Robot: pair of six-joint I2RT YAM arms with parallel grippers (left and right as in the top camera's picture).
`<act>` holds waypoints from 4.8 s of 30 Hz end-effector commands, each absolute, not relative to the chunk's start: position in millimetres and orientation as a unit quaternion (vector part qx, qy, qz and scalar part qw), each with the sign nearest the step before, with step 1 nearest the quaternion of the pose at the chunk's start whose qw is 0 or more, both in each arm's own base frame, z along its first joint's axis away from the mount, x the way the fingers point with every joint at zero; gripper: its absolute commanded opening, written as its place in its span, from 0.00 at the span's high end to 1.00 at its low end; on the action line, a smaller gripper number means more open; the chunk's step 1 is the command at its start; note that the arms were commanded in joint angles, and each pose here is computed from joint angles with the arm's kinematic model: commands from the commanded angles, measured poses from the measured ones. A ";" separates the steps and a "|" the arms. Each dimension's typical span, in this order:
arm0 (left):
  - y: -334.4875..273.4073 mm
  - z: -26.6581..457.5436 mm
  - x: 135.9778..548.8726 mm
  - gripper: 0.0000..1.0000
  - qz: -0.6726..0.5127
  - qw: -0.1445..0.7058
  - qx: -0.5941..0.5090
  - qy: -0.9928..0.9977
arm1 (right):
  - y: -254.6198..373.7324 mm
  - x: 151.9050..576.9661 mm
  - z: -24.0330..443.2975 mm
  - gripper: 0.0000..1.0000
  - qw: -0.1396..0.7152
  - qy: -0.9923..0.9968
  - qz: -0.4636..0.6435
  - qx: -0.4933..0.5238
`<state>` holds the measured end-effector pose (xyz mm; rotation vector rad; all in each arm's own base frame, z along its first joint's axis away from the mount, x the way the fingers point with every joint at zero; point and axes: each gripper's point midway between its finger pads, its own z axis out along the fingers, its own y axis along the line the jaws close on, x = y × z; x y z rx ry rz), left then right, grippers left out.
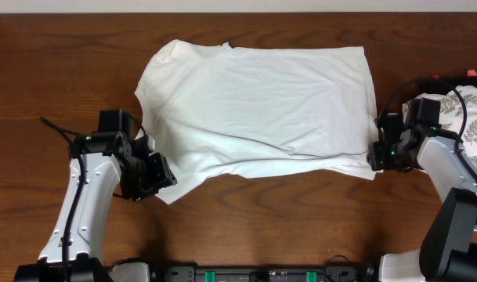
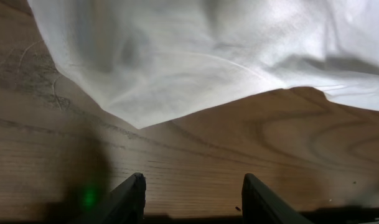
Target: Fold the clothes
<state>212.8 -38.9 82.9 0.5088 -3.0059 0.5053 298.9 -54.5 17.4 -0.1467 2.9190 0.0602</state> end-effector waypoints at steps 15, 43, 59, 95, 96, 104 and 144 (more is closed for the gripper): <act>-40.1 83.8 211.5 0.50 0.166 0.025 0.163 -0.972 | -45.8 302.3 14.8 0.51 0.131 0.988 0.037 -0.073; -36.4 82.6 202.6 0.49 0.151 0.043 0.174 -0.972 | -40.3 309.6 11.2 0.99 0.155 0.986 0.059 -0.020; 7.7 53.5 217.7 0.48 0.030 -0.015 0.218 -0.975 | -39.2 305.4 10.1 0.99 0.146 0.987 0.063 -0.015; -8.4 25.2 248.8 0.94 0.088 -0.043 0.185 -0.978 | -39.2 305.1 10.2 0.99 0.146 0.987 0.063 -0.014; -8.2 30.4 251.5 0.94 0.089 -0.055 0.180 -0.978 | -39.3 305.6 10.7 0.99 0.147 0.987 0.063 -0.012; 5.1 88.1 269.5 0.94 0.097 -0.178 0.192 -0.960 | -41.8 314.4 33.0 0.99 0.185 0.981 0.055 0.000; 41.0 135.7 313.8 0.84 0.108 -0.321 0.262 -0.904 | -48.4 341.1 75.2 0.99 0.277 0.957 0.053 0.066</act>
